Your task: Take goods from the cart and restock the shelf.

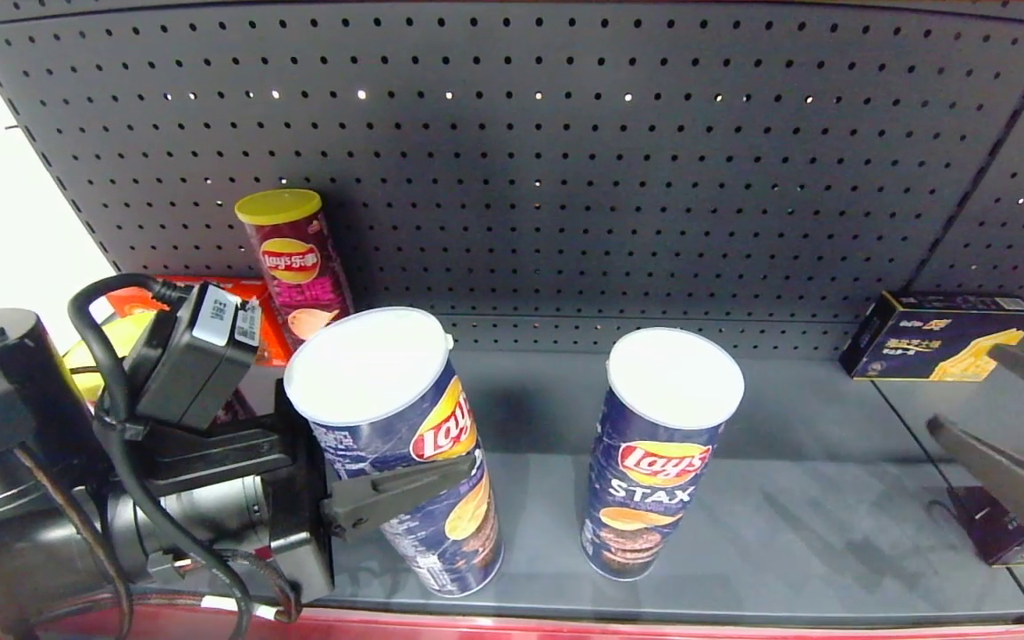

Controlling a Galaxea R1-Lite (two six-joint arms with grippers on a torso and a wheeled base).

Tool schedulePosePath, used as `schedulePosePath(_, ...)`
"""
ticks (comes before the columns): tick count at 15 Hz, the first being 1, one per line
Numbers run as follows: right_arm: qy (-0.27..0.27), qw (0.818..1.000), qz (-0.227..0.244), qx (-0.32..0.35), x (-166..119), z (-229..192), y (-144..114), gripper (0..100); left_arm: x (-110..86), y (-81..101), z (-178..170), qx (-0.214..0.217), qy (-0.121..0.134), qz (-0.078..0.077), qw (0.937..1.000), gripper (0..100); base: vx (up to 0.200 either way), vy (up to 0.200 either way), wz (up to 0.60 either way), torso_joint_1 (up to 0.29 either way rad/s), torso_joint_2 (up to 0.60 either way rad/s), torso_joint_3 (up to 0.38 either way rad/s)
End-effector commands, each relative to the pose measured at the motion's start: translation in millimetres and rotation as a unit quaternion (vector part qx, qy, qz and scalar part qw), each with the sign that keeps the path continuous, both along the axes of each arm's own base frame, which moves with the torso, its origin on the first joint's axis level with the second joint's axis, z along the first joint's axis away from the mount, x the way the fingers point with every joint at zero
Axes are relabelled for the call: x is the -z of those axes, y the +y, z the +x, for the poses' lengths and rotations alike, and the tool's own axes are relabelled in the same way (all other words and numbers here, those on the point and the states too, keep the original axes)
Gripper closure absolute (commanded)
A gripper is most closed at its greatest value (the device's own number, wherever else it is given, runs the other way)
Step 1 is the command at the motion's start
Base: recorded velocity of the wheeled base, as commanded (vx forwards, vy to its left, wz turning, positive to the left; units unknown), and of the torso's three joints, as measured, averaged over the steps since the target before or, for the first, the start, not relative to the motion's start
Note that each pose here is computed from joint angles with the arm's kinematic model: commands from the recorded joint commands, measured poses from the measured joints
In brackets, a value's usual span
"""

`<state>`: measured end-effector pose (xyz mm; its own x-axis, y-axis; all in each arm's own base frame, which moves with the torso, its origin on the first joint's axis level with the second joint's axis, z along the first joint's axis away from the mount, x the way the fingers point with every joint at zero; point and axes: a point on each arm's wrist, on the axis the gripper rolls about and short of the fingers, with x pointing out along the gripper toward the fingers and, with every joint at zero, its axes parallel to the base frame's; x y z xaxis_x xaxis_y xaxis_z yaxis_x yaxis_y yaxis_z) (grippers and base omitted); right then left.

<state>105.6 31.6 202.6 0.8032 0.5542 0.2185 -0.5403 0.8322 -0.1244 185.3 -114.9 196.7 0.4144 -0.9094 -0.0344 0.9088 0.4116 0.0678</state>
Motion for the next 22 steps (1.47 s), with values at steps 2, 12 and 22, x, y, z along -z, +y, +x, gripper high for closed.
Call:
schedulePosePath(2, -0.015, 0.996, 0.019, 0.089, 30, -67, -20, 0, -0.5, 1.8, -1, -0.002, -0.003, -0.001, 1.0000, 100, 0.000, 0.000, 0.00, 0.000, 0.00, 0.000)
schedulePosePath(12, 0.121, 0.942, 0.022, 0.311, 126, -129, -33, 0, 3.1, 2.5, -5, 0.002, 0.003, 0.002, 1.0000, 100, 0.000, 0.000, 0.00, 0.000, 0.00, 0.000)
schedulePosePath(22, 0.121, 0.943, 0.025, 0.309, 127, -128, -33, 0, -11.3, -1.2, -7, 0.012, -0.040, -0.024, 0.9988, 100, 0.000, 0.000, 0.00, 0.000, 0.00, 0.000)
